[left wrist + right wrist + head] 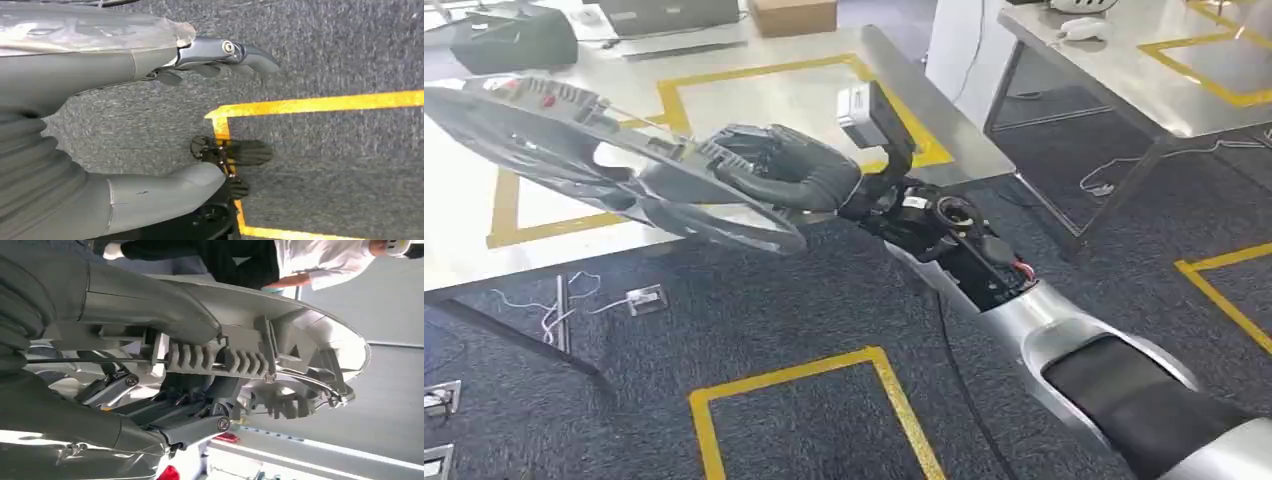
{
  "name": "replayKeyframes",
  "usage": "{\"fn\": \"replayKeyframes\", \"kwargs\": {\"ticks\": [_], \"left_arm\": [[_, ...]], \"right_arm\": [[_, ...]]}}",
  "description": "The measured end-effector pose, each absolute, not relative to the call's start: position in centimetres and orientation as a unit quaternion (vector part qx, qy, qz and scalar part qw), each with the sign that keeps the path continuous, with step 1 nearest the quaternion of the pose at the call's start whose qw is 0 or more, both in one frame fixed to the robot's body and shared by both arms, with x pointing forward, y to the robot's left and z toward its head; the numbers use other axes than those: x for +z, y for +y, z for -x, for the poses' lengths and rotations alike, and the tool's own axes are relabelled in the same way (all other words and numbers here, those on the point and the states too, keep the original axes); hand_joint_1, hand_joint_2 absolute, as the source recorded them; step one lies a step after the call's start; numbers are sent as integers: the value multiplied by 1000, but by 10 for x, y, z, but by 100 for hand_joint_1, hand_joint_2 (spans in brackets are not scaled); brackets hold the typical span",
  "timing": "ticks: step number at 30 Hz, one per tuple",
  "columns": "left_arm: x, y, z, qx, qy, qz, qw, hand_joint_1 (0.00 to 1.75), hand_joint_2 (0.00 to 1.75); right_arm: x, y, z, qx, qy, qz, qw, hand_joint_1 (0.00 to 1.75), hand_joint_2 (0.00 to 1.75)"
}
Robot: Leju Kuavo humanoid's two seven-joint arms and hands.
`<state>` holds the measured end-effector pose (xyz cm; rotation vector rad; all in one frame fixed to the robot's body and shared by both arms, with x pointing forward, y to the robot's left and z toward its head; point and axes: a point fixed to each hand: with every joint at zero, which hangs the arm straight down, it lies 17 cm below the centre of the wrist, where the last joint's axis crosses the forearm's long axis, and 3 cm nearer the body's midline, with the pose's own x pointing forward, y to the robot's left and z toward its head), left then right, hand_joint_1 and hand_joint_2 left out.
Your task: Take the parts from the cabinet and place them on the table.
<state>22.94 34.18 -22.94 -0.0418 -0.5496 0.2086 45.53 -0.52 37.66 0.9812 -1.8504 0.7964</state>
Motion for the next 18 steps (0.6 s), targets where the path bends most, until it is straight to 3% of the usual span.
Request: {"fn": "replayKeyframes", "kwargs": {"ticks": [18], "left_arm": [[-227, 337, -237, 93, -274, 27, 957, 0, 175]], "right_arm": [[385, -22, -466, 307, -757, -369, 444, 175, 175]]}}
